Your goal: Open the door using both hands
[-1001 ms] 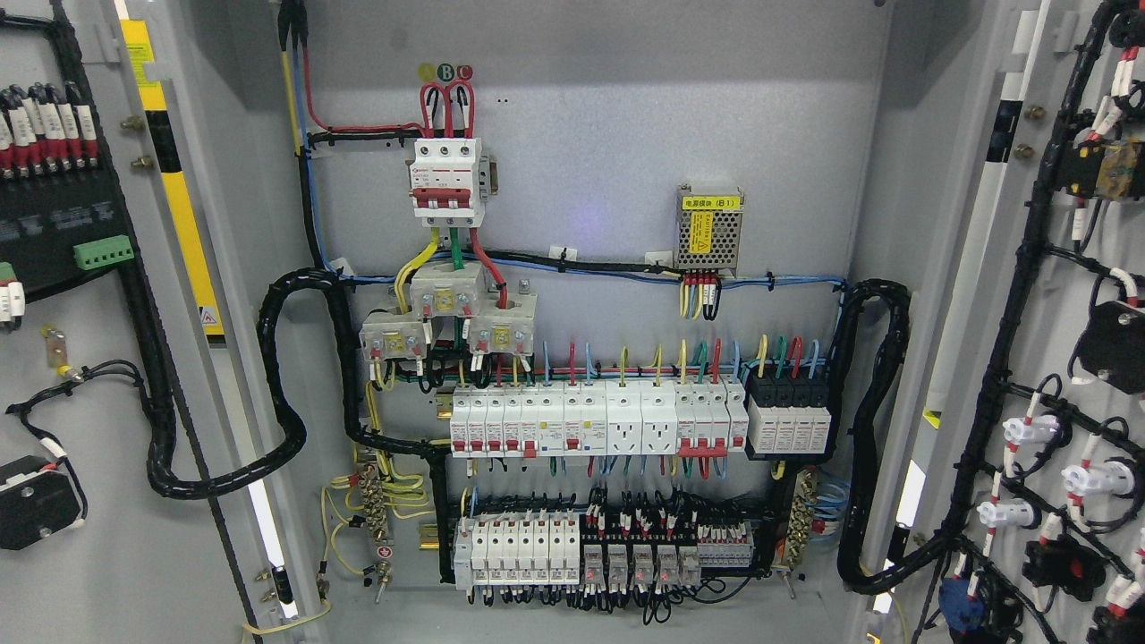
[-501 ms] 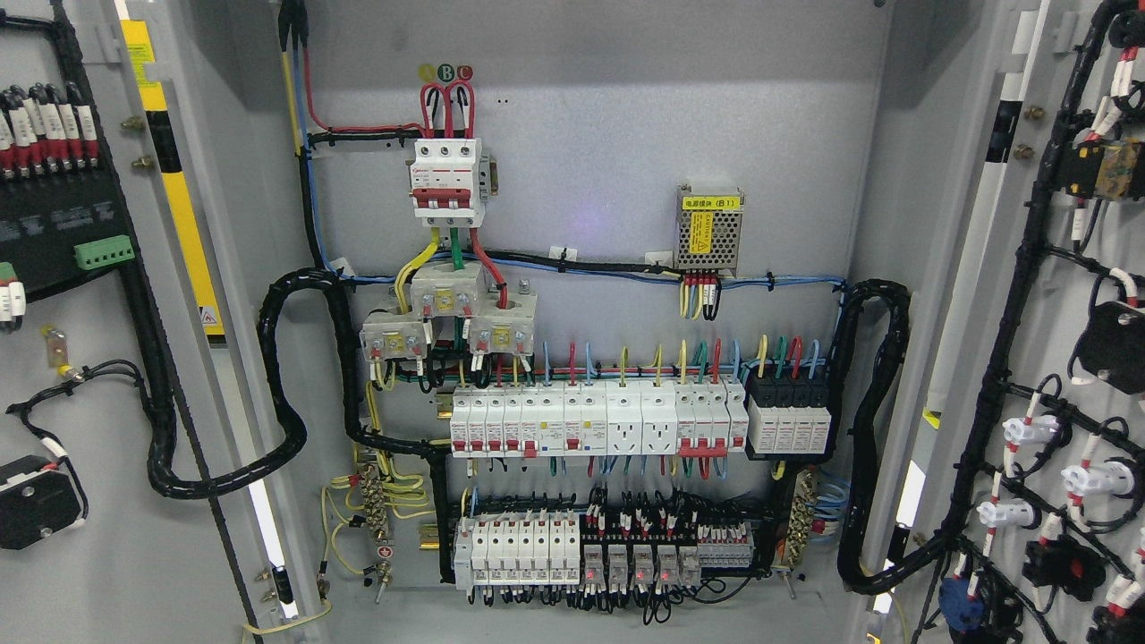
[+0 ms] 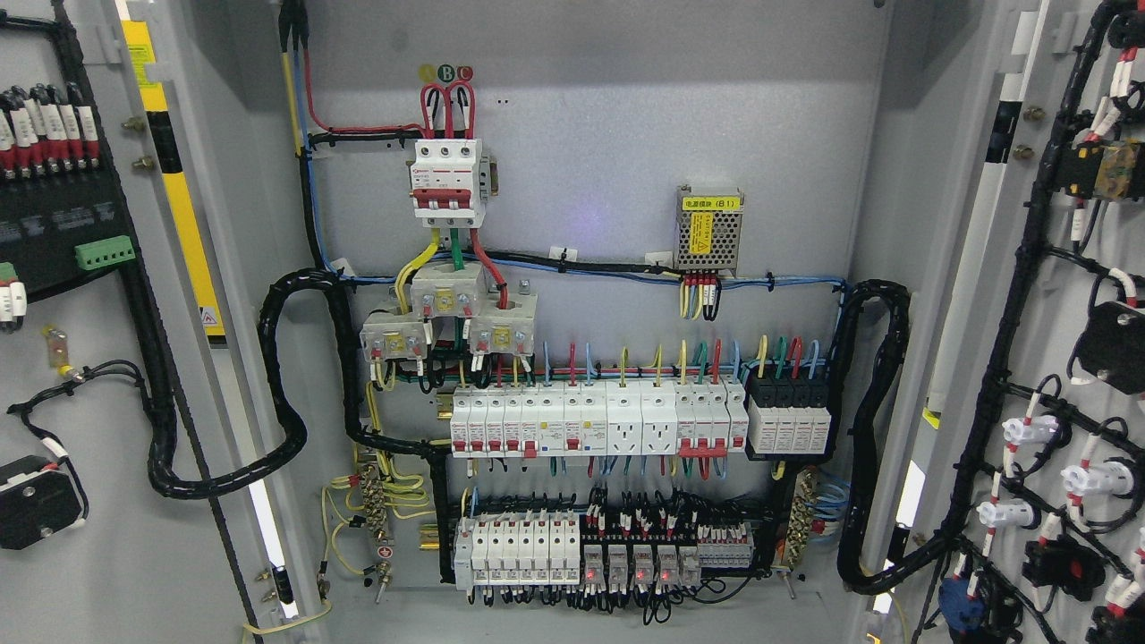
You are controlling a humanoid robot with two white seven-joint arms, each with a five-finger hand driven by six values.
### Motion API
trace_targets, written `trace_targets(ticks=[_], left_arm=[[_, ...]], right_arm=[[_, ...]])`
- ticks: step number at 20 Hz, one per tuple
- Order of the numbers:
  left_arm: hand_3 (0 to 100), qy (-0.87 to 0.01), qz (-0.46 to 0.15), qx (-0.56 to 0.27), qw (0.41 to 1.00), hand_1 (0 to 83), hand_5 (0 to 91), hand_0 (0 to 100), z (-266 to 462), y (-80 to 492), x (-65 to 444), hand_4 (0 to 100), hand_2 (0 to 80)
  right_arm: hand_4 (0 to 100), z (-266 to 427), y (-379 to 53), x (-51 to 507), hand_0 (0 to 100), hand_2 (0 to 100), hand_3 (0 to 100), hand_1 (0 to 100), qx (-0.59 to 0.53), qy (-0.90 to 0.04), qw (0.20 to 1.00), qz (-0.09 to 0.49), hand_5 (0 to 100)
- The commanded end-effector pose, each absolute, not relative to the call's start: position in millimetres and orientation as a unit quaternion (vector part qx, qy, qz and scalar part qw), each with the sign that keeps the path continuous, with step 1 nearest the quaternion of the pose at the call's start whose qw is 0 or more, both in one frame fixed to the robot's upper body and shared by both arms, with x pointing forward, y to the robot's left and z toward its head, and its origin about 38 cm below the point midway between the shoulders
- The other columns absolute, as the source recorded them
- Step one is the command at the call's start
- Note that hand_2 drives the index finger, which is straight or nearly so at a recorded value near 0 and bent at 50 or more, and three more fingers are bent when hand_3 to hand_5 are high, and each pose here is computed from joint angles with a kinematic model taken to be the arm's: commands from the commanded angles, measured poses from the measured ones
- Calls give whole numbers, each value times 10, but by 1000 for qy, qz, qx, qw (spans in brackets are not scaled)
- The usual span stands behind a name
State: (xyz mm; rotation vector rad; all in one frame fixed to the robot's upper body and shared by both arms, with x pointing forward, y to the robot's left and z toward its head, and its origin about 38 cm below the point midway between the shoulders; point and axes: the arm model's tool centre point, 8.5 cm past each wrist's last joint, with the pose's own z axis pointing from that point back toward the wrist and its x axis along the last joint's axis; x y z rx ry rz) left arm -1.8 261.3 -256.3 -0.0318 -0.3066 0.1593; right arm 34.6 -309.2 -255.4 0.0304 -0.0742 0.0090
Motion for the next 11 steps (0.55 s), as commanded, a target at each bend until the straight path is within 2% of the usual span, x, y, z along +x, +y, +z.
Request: trace_targets(ticks=[1, 11], left_arm=[[0, -92, 83, -3, 992, 556, 0, 120, -2587, 2661, -397, 0, 0], [0, -74, 81, 6, 994, 556, 0, 120, -2589, 2764, -391, 0, 0]], right_arm=[[0, -2571, -3109, -74, 0, 40, 0, 500, 8, 39, 999, -2, 0], [0, -2575, -3073, -59, 0, 40, 0, 500, 10, 46, 999, -6, 0]])
